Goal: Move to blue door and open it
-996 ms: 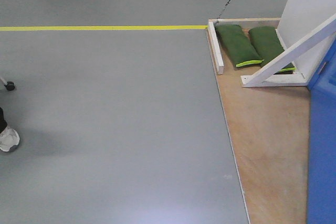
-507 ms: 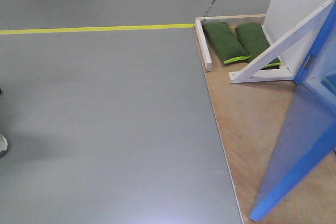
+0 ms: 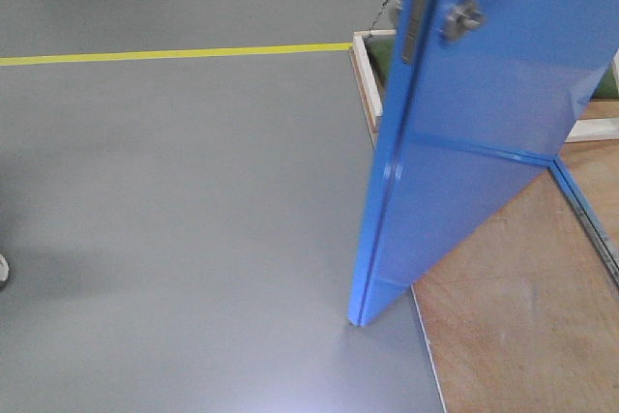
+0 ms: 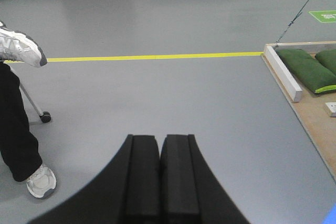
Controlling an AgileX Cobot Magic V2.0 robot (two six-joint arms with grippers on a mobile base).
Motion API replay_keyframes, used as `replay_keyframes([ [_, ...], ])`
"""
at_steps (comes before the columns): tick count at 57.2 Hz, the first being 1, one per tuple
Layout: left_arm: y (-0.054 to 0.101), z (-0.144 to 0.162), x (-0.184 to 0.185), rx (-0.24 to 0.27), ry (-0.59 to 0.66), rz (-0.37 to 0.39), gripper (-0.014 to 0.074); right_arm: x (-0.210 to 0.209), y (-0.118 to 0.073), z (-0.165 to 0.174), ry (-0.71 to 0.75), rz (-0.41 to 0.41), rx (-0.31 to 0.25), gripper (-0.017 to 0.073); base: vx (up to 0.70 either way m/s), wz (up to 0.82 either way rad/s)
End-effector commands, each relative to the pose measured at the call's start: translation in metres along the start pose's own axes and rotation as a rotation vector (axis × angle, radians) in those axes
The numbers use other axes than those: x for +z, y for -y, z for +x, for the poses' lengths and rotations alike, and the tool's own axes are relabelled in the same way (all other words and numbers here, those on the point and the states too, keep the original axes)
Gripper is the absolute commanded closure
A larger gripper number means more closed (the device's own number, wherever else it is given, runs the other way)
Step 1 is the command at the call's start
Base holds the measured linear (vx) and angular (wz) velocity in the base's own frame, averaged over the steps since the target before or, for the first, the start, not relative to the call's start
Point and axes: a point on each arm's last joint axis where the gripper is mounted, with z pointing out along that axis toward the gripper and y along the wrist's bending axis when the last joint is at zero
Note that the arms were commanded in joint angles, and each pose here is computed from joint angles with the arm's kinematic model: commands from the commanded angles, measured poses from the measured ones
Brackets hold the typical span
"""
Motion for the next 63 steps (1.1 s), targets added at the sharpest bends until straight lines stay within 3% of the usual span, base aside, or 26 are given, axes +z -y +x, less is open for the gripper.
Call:
replay_keyframes([
  [1,0.000,-0.016,-0.004,-0.009,0.119,0.007,0.0521,-0.008,-0.016,-0.003,0.044,-0.064,-0.016,0.0551,0.00,0.00],
  [34,0.000,-0.016,-0.004,-0.009,0.119,0.007,0.0521,0.017,0.007,-0.013,0.016,0.000,0.030,0.0551,0.00,0.00],
  [35,0.000,-0.016,-0.004,-0.009,0.119,0.007,0.0521,0.022,0.010,-0.026,0.132,-0.014,0.053,0.0551,0.00,0.00],
  [46,0.000,-0.016,-0.004,-0.009,0.119,0.007,0.0521,0.036,0.027,-0.049,0.306,0.010,0.086,0.0551,-0.01,0.02],
  [63,0.000,-0.016,-0.004,-0.009,0.119,0.007,0.0521,0.057,0.037,-0.045,0.295,0.028,0.106,0.0551,-0.02,0.07],
])
